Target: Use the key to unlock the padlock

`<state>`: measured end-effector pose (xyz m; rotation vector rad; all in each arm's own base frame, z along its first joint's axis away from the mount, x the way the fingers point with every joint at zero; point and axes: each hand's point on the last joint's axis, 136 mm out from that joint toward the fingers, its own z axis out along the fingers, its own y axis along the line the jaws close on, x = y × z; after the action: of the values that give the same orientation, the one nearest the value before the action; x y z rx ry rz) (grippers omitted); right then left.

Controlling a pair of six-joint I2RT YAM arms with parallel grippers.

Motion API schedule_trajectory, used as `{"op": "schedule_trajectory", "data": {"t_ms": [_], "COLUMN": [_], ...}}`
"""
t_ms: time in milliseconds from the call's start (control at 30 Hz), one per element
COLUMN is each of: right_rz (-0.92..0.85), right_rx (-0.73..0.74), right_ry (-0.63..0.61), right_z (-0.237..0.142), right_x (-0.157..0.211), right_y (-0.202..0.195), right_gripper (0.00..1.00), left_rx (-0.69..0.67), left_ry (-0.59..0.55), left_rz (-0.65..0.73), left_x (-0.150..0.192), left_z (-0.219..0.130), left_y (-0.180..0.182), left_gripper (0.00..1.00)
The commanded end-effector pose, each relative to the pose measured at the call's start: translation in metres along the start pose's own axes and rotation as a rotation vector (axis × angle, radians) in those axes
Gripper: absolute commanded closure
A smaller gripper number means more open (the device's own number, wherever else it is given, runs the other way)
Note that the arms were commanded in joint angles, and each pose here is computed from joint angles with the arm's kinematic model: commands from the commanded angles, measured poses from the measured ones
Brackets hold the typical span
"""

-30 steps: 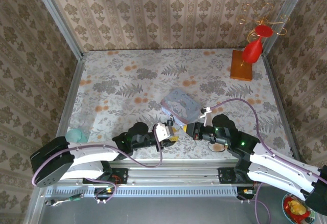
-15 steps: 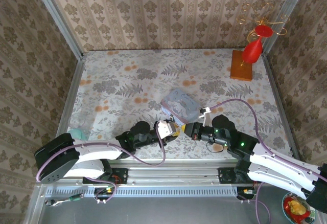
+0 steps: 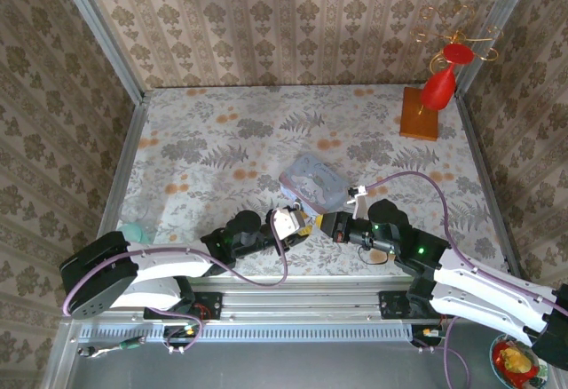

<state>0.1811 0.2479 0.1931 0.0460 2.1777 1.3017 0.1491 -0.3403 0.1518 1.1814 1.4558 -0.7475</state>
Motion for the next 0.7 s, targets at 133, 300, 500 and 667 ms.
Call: {"op": "schedule_trajectory", "data": {"t_ms": [133, 300, 500, 667], "right_rz": [0.025, 0.074, 0.096, 0.102], "right_rx": [0.01, 0.051, 0.046, 0.065], "right_ry": [-0.009, 0.01, 0.007, -0.017], "right_z": [0.0009, 0.0026, 0.0035, -0.0002], "right_x": [-0.0001, 0.0016, 0.002, -0.0009], "right_y": [-0.0019, -0.006, -0.005, -0.0093], "right_gripper": [1.0, 1.0, 1.0, 1.0], "left_rx": [-0.006, 0.011, 0.029, 0.053], "left_ry": [-0.038, -0.05, -0.053, -0.049], "left_rz": [0.005, -0.013, -0.025, -0.025], "left_x": [-0.0145, -0.0148, -0.0147, -0.0119], "left_z": [0.005, 0.006, 0.0074, 0.0071], "left_y": [0.0018, 0.0008, -0.0015, -0.0053], "left_gripper": [0.73, 0.77, 0.85, 0.95]}}
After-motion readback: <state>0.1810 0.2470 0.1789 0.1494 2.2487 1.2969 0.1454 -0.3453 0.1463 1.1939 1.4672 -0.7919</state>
